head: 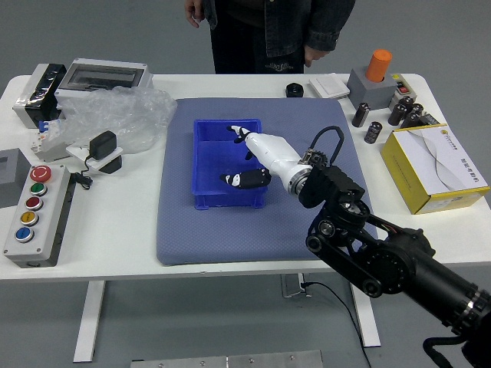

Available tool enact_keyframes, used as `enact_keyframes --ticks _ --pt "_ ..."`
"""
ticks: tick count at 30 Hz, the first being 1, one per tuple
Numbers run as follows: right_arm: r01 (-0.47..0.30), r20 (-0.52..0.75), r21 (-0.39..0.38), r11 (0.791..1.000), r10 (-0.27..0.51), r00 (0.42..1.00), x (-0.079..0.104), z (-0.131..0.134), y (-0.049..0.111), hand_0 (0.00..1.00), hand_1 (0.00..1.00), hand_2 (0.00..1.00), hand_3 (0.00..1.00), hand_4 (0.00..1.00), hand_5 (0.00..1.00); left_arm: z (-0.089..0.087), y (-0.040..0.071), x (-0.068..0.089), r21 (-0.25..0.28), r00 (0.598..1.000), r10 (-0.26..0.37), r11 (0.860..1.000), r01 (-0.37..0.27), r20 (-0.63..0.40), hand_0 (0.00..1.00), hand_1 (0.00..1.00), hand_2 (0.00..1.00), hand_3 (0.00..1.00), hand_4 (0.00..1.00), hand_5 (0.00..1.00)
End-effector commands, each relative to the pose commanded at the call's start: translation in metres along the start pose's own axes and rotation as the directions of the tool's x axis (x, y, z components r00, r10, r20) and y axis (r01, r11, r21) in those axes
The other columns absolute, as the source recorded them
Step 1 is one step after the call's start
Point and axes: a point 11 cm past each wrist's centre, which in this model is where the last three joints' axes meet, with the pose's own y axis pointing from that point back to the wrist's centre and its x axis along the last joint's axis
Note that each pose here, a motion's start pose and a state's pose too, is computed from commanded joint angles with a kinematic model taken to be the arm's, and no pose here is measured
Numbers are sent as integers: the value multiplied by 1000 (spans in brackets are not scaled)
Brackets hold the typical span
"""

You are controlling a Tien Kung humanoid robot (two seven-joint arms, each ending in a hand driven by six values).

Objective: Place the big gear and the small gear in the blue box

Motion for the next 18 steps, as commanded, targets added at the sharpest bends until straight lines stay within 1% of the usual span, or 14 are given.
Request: enact_keyframes --ticks 1,2,7,8,10,13,14,18 --pt "-10 -2 -2 1000 10 1000 5 2 1 660 611 805 968 844 410 0 0 0 0 1000 0 1000 0 0 734 683 728 719 453 12" --pt "-17 -4 -3 1000 17 1000 8 4 1 649 599 786 912 848 414 0 0 0 0 1000 1 1000 -1 -1 734 683 723 719 452 12" --pt "-56 -34 -29 998 55 998 32 21 3 649 599 786 912 848 414 1 0 2 -3 1000 3 1000 -3 -2 734 683 723 719 452 12" --pt "-60 -40 -36 998 59 997 36 25 4 644 591 756 857 836 406 2 0 2 -4 1000 4 1000 -4 -2 734 683 726 718 452 13" --pt "-67 -62 -59 996 63 996 46 36 4 644 591 756 857 836 406 3 0 2 -6 1000 4 1000 -4 -3 734 683 726 718 452 13" --pt "-66 -84 -83 994 59 995 54 46 4 644 591 756 857 836 406 4 0 2 -8 1000 4 1000 -4 -4 734 683 726 718 452 13" --pt "-63 -92 -92 994 55 994 56 50 4 641 594 751 814 821 385 4 0 2 -8 1000 4 1000 -4 -4 734 683 726 719 452 13" --pt "-42 -121 -144 989 25 992 63 71 0 641 594 751 814 821 385 5 0 3 -10 1000 5 1000 -5 -5 734 683 726 719 452 13"
